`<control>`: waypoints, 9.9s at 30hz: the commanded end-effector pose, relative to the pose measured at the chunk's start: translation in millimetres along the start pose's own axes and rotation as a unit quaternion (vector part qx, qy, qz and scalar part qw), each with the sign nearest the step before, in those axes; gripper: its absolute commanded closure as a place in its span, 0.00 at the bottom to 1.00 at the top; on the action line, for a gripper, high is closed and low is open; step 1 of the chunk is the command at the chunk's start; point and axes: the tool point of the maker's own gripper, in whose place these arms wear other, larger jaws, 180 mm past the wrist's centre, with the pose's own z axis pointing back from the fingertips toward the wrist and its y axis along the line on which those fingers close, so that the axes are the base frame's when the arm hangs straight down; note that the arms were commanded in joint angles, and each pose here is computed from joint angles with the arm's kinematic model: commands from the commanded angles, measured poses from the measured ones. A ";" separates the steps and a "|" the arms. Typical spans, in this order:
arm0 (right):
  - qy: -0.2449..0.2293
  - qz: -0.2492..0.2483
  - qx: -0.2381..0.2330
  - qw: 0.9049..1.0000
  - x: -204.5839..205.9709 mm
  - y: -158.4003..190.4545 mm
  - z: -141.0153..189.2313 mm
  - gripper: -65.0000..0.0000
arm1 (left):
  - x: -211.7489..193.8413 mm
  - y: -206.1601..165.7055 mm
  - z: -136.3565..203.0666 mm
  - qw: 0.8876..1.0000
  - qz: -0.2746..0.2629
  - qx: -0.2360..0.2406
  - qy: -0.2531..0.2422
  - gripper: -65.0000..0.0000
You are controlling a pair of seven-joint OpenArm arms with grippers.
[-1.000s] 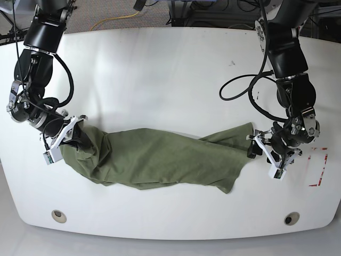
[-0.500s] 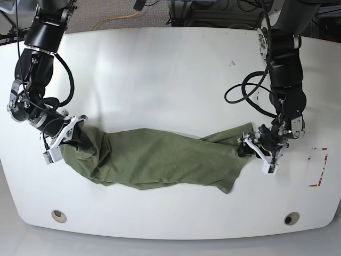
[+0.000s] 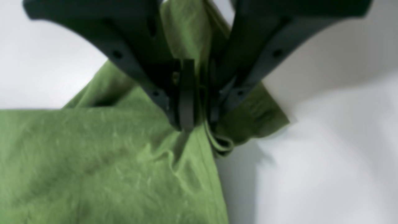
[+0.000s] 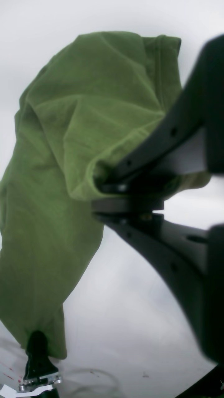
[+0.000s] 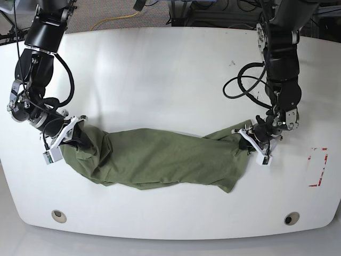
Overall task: Fold the T-shirt properly
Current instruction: 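Move the left gripper to the shirt's free end and grasp it, then lift the shirt with both grippers and lay it flat, stretched between them, then open both grippers and release the shirt's edge, then move the right gripper to the shirt's hem corner and pull it outward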
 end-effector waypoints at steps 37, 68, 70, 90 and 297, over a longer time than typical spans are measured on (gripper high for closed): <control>-0.029 -0.005 0.012 1.000 15.2 2.5 -2.9 1.00 | 4.3 101.4 136.8 0.984 -0.084 0.128 0.085 0.42; -0.030 -0.005 0.009 0.999 16.0 0.2 -1.1 1.00 | -32.6 40.0 49.1 0.988 0.082 -0.048 0.125 0.42; -0.030 -0.005 0.009 0.999 16.0 0.2 -1.1 1.00 | -32.2 39.7 49.2 0.988 0.084 -0.049 0.123 0.42; -0.029 -0.009 0.010 0.999 14.1 1.2 -2.3 1.00 | 18.7 48.0 69.9 0.998 0.028 -0.011 0.056 0.97; 0.292 0.048 -0.053 0.954 -218.2 32.8 58.4 0.50 | -178.9 85.6 252.8 0.931 -0.120 0.185 0.290 0.39</control>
